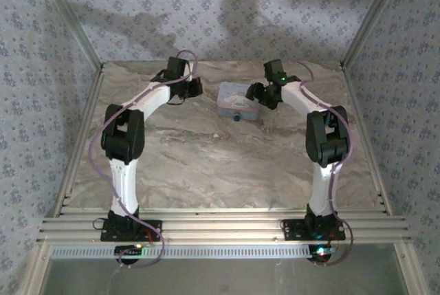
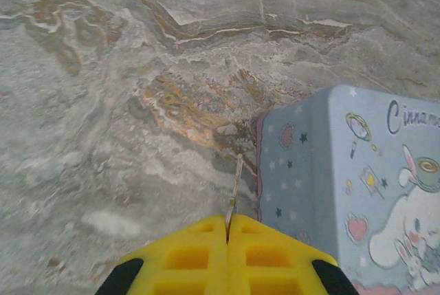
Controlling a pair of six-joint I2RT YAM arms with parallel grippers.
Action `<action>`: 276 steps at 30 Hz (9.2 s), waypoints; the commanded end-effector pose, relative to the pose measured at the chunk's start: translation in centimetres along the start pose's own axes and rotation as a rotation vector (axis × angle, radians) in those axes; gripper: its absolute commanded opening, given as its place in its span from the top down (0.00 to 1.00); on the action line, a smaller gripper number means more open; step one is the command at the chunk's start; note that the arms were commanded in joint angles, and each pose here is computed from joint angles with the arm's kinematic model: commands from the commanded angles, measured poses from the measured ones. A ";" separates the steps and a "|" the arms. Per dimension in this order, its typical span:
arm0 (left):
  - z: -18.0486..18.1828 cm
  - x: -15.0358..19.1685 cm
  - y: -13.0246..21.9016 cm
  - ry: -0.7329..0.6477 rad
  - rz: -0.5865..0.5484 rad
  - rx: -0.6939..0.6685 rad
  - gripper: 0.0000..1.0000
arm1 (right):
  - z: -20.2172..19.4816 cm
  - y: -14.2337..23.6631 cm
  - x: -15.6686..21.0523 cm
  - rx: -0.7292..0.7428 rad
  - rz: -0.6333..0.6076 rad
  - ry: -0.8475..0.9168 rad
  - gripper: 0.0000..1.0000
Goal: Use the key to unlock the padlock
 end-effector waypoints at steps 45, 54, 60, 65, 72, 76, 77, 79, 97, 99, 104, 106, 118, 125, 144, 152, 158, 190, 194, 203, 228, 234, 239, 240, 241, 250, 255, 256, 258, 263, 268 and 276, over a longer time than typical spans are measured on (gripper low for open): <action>2.4 17.3 14.9 -0.134 0.035 0.028 1.00 | 2.6 10.2 21.8 0.061 -0.123 0.109 0.29; 4.0 22.5 17.4 -0.058 0.074 0.111 1.00 | 9.3 3.9 25.3 0.119 -0.020 0.241 0.30; 5.2 24.8 18.6 -0.016 0.070 0.111 1.00 | 9.6 1.1 23.5 0.168 -0.035 0.242 0.35; 5.5 25.9 19.5 -0.009 0.062 0.135 1.00 | 9.6 0.2 21.8 0.199 -0.071 0.227 0.39; 5.1 26.6 20.0 -0.037 0.053 0.221 1.00 | 9.3 -0.5 20.8 0.279 -0.130 0.249 0.42; 4.8 26.5 19.9 -0.065 0.061 0.248 1.00 | 9.1 -1.0 20.6 0.314 -0.135 0.265 0.46; 4.7 26.4 19.9 -0.073 0.060 0.253 1.00 | 9.1 -1.1 20.6 0.313 -0.136 0.267 0.49; 4.4 26.1 19.8 -0.089 0.060 0.263 1.00 | 9.3 -1.3 20.6 0.306 -0.136 0.276 0.58; 2.3 24.7 18.0 -0.189 0.097 0.304 1.00 | 10.9 1.5 20.7 0.215 -0.080 0.416 0.90; 1.7 24.7 17.8 -0.218 0.105 0.308 1.00 | 11.1 1.9 20.7 0.195 -0.066 0.456 0.90; 0.3 24.5 16.7 -0.270 0.143 0.320 1.00 | 11.7 2.7 21.1 0.120 0.004 0.552 0.90; -0.1 24.5 16.0 -0.280 0.160 0.322 1.00 | 12.1 2.6 21.2 0.073 0.046 0.569 0.90; 0.1 24.1 13.8 -0.240 0.169 0.258 1.00 | 12.1 2.6 22.7 -0.034 0.147 0.582 0.90; 0.0 23.5 12.9 -0.258 0.149 0.249 1.00 | 11.7 2.6 23.5 -0.062 0.172 0.529 0.90; -1.0 21.6 11.8 -0.298 0.153 0.254 1.00 | 9.5 4.3 23.5 0.121 0.012 0.365 0.49; -0.5 22.3 13.0 -0.282 0.141 0.252 1.00 | 10.8 3.8 23.2 0.179 -0.084 0.364 0.49; 0.0 23.0 13.5 -0.261 0.142 0.248 1.00 | 11.2 2.6 23.6 0.243 -0.121 0.354 0.51; 1.1 24.3 15.0 -0.304 0.147 0.227 1.00 | 11.8 0.6 23.4 0.237 -0.084 0.346 0.87; 1.1 24.4 14.9 -0.311 0.147 0.226 1.00 | 12.4 1.5 23.3 0.191 -0.047 0.366 0.90; 1.0 24.4 14.7 -0.335 0.148 0.253 1.00 | 13.3 2.1 23.9 0.044 0.107 0.389 0.96; 0.3 23.5 13.3 -0.368 0.083 0.318 1.00 | 11.2 5.9 20.6 -0.242 0.278 0.320 1.00; -0.1 22.7 10.8 -0.357 0.109 0.322 1.00 | 11.4 4.9 21.5 -0.250 0.322 0.316 1.00; 0.1 22.3 9.6 -0.368 0.114 0.316 1.00 | 11.8 4.3 22.2 -0.285 0.380 0.306 1.00; 0.2 22.2 9.6 -0.371 0.113 0.318 1.00 | 11.9 4.3 22.2 -0.293 0.389 0.307 1.00; 0.3 22.2 9.7 -0.376 0.115 0.322 1.00 | 11.9 4.3 22.1 -0.299 0.399 0.308 1.00; 1.2 22.9 11.1 -0.386 0.106 0.360 1.00 | 11.9 5.4 19.8 -0.391 0.394 0.233 1.00; 0.5 23.7 12.3 -0.408 0.086 0.398 1.00 | 11.5 6.2 18.6 -0.429 0.382 0.182 1.00; 0.4 23.8 12.6 -0.416 0.081 0.407 1.00 | 11.6 6.4 18.4 -0.438 0.380 0.178 1.00; 0.0 24.1 13.1 -0.430 0.072 0.423 1.00 | 11.5 6.8 18.1 -0.449 0.374 0.174 1.00; -0.1 24.4 13.8 -0.436 0.057 0.438 1.00 | 11.3 7.9 17.5 -0.462 0.354 0.169 1.00; -1.1 24.0 14.8 -0.419 0.032 0.496 1.00 | 11.5 9.0 17.1 -0.503 0.360 0.160 1.00; -2.3 24.0 14.5 -0.398 0.014 0.551 1.00 | 11.4 9.7 16.6 -0.515 0.361 0.136 1.00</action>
Point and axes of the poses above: each hand's point on the last joint's axis, 136 mm out from that joint toward the fingers, its own y axis back along the fingers, its own z axis along the line the jaws close on, x = y × z, the point moved 8 cm from there along y, back along the fingers, and after that the axes turned 8 degrees about y, right-handed, at the moved point
